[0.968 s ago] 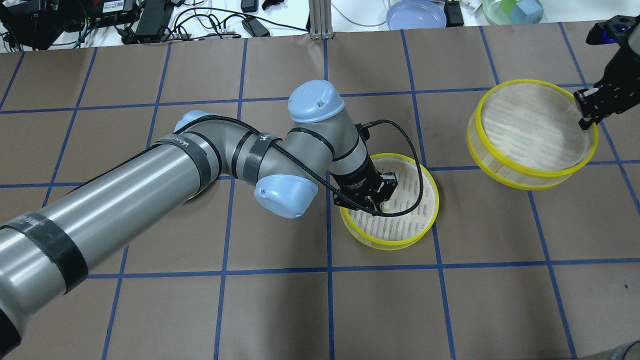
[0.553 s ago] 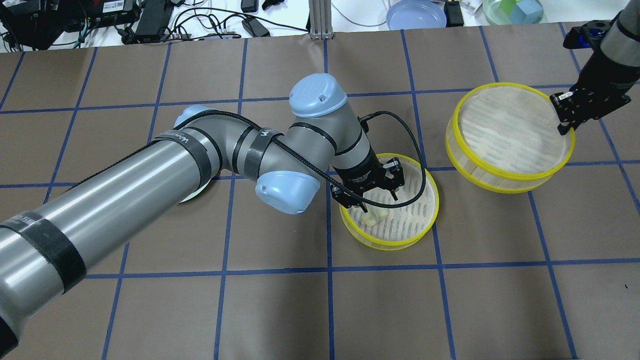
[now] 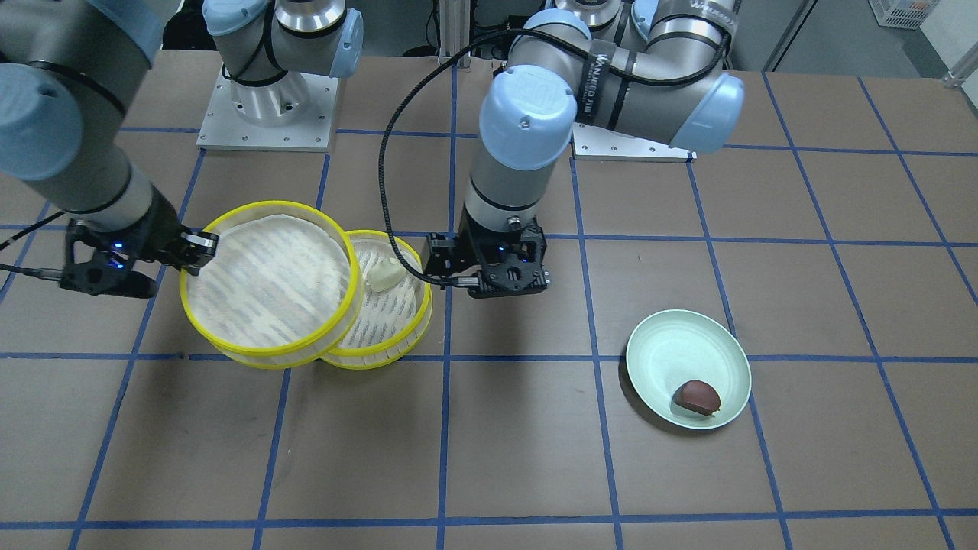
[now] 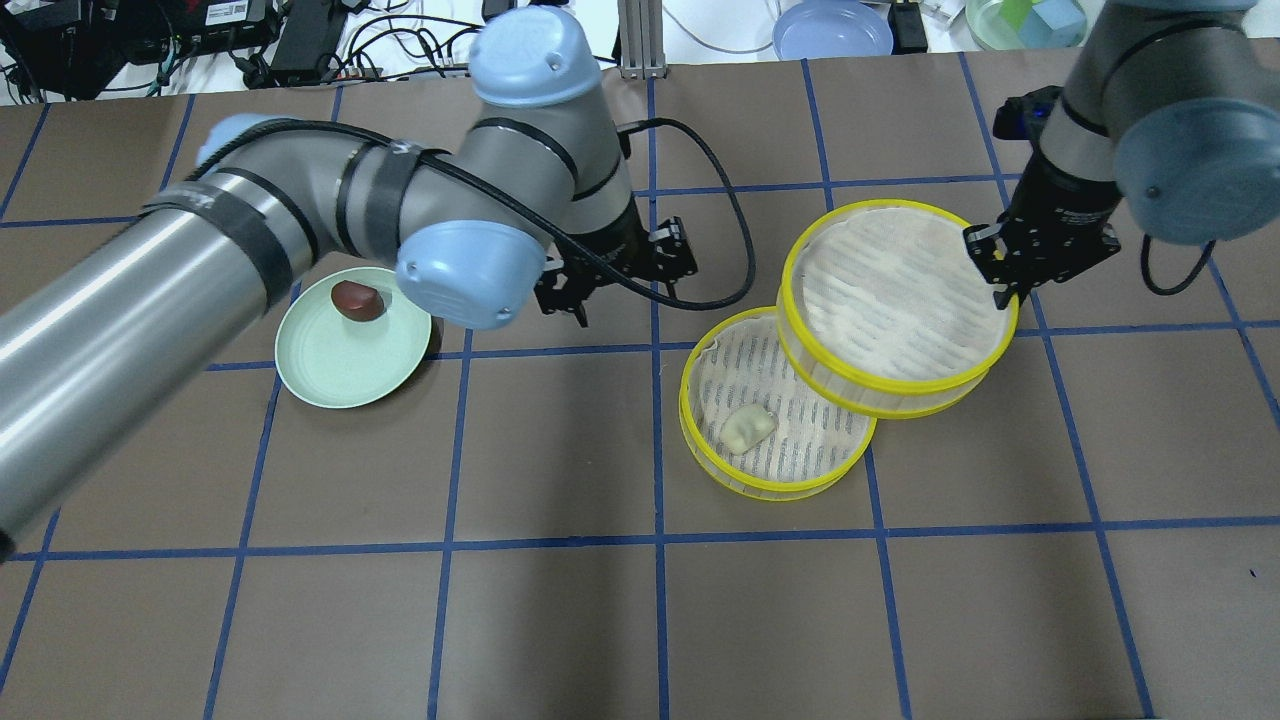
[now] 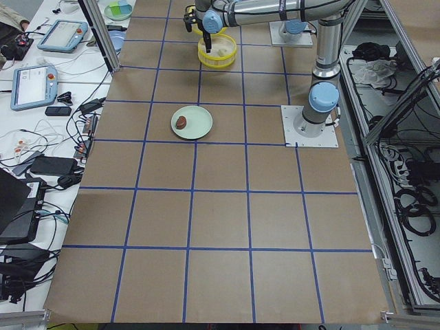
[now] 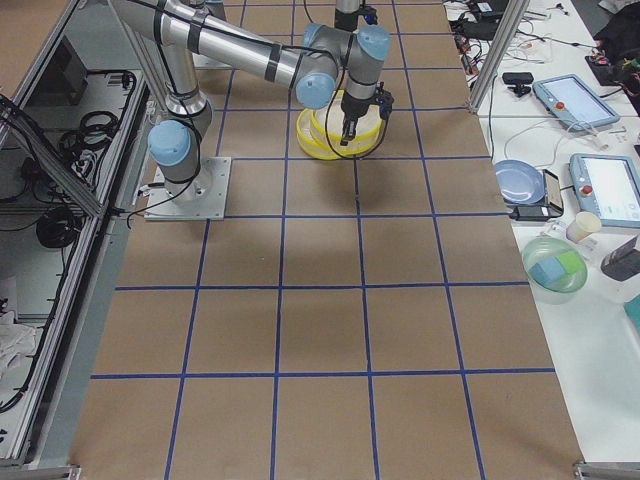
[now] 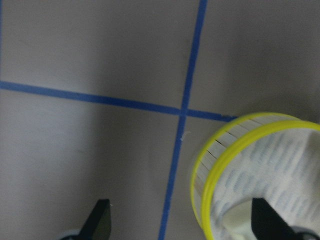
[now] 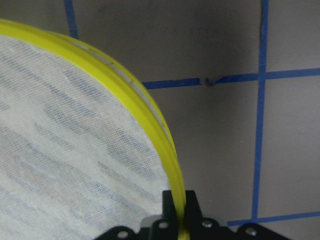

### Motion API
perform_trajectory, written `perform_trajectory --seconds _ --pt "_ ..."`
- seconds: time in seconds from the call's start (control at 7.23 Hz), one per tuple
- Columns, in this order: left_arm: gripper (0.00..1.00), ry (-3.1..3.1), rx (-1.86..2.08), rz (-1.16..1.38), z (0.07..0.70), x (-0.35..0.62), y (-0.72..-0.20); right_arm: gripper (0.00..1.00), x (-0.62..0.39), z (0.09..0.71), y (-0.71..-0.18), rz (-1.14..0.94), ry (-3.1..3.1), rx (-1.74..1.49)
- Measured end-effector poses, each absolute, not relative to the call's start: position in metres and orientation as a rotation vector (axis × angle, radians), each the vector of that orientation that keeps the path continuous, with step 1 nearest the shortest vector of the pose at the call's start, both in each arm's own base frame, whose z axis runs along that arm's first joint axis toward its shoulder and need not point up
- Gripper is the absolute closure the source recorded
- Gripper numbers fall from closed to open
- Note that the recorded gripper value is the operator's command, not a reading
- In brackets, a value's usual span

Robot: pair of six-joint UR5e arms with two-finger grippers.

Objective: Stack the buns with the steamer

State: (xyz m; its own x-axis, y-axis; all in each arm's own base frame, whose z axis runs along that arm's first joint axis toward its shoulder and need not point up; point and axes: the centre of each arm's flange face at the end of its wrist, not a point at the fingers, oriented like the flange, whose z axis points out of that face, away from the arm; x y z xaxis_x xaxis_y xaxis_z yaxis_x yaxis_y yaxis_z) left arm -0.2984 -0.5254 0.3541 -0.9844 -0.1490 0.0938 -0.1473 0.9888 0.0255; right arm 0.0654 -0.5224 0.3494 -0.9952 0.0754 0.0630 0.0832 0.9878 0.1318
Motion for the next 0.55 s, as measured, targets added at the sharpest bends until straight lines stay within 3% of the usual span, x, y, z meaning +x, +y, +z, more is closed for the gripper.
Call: perform_trajectory --seconds 0.55 --pt "0.00 -3.120 -0.055 -0.003 0.405 -0.136 -0.559 1.00 0.143 0.301 -0.490 -0.091 -3.065 0.032"
